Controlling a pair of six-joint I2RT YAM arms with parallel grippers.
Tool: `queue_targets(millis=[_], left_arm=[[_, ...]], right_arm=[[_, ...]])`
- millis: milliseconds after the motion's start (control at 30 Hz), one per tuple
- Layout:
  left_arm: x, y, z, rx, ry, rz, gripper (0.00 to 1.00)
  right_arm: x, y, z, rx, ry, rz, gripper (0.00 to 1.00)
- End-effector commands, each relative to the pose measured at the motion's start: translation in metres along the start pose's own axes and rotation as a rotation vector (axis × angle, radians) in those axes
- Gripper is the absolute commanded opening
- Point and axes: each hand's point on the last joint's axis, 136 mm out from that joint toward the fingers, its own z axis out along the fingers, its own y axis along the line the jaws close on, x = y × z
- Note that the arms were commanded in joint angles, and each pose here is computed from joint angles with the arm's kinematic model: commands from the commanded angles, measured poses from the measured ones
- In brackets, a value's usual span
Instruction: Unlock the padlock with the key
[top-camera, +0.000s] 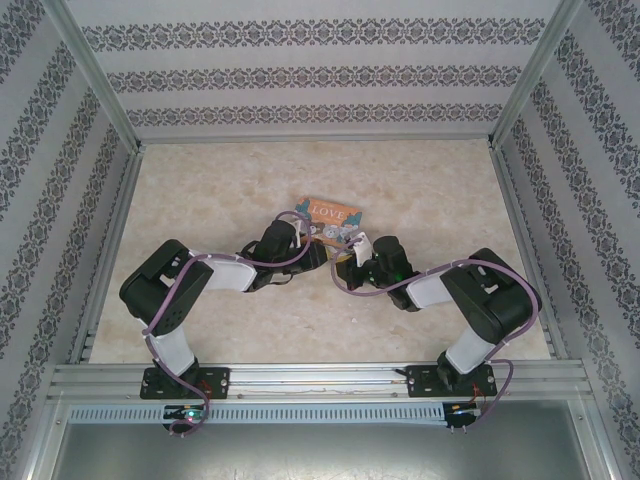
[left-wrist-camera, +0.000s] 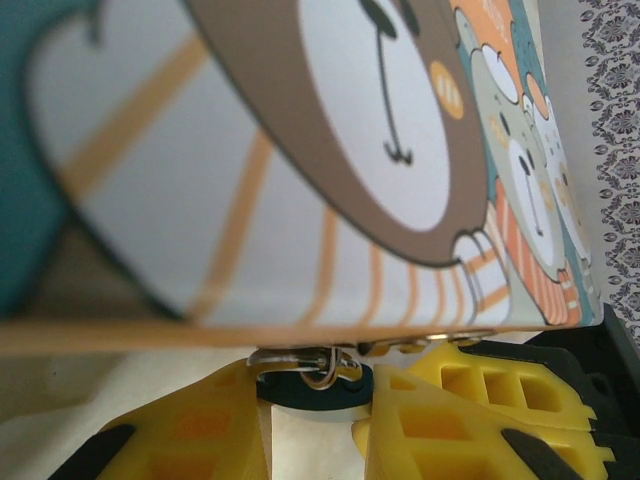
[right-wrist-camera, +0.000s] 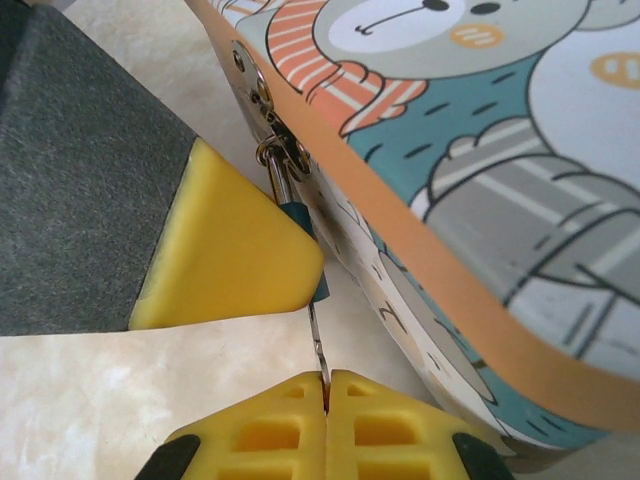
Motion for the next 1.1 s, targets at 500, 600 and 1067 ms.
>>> queue_targets(millis=[500,600,1067], left_arm=[[0.002,-0.027,-0.004,0.085,0.049,0.033,0.23],[0.002,-0.028,-0.004,0.088,0.053,0.032,0.23],[0.001,-0.036,-0.003,0.117,0.06,0.021,0.23]], right_arm=[[-0.049,0.016,0.006,0.004,-0.143,-0.208,0.0],[-0.049,0.016,0.008,0.002,-0.143,-0.219,0.0],[-0.06,0.033,0.012,-0.125,-0.204,-0.115,0.0]])
